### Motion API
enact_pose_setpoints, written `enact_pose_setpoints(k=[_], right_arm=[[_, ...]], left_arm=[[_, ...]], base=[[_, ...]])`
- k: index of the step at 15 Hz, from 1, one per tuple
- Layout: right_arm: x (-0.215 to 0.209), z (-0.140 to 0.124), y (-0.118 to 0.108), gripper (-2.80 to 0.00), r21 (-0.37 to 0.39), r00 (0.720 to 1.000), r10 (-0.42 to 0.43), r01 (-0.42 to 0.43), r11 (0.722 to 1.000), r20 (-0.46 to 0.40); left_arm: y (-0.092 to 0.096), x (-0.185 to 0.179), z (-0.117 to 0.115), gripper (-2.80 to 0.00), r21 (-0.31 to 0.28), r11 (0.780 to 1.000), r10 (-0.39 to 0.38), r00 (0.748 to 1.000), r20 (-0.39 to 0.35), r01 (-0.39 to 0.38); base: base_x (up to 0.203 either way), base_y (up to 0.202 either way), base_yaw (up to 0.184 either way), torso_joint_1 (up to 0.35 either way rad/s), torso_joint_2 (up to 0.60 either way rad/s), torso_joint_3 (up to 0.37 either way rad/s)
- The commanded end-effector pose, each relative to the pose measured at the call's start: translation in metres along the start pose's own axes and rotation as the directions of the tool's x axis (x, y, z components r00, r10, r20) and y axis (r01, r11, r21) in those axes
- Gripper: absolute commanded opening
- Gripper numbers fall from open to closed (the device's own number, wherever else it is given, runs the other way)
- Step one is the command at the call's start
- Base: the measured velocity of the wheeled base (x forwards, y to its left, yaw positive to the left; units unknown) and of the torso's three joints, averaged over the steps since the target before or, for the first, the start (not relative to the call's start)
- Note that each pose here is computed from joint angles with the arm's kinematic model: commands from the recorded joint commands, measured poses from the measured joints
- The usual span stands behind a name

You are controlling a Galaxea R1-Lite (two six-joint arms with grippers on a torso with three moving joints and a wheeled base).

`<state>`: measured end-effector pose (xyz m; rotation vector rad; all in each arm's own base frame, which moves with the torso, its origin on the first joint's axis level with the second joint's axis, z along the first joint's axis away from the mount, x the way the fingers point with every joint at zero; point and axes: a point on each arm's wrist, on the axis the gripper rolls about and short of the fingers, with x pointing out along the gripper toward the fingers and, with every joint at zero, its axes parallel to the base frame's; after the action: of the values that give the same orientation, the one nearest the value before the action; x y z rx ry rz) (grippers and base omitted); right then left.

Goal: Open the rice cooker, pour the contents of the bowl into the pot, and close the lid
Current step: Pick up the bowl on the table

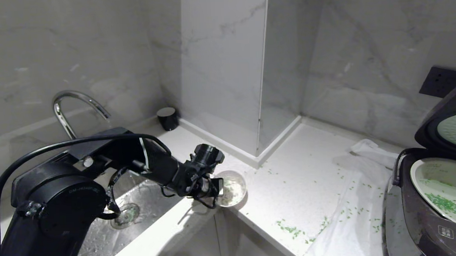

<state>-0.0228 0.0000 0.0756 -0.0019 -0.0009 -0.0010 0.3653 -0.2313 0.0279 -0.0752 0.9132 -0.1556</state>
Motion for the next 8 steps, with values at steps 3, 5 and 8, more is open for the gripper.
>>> enact_pose_setpoints(k=[3, 5, 8], right_arm=[[0.0, 0.0001, 0.0, -2.8, -0.001, 1.0, 0.0, 0.0, 1.0, 0.001], [0.0, 0.0001, 0.0, -2.8, -0.001, 1.0, 0.001, -0.001, 1.0, 0.001], [0.0, 0.0001, 0.0, -2.8, -0.001, 1.0, 0.0, 0.0, 1.0, 0.001]], left_arm=[[0.0006, 0.0009, -0.0025, -2.8, -0.002, 1.0, 0.006, 1.0, -0.009, -0.006], [0.0009, 0.0006, -0.0029, -2.8, -0.001, 1.0, 0.007, 1.0, -0.01, -0.007], [0.0015, -0.0003, -0.0023, -2.8, -0.003, 1.0, 0.007, 1.0, -0.008, -0.007]], base=[[0.0, 0.0, 0.0, 0.0, 0.0, 0.0], [0.0, 0.0, 0.0, 0.0, 0.0, 0.0], [0.0, 0.0, 0.0, 0.0, 0.0, 0.0]])
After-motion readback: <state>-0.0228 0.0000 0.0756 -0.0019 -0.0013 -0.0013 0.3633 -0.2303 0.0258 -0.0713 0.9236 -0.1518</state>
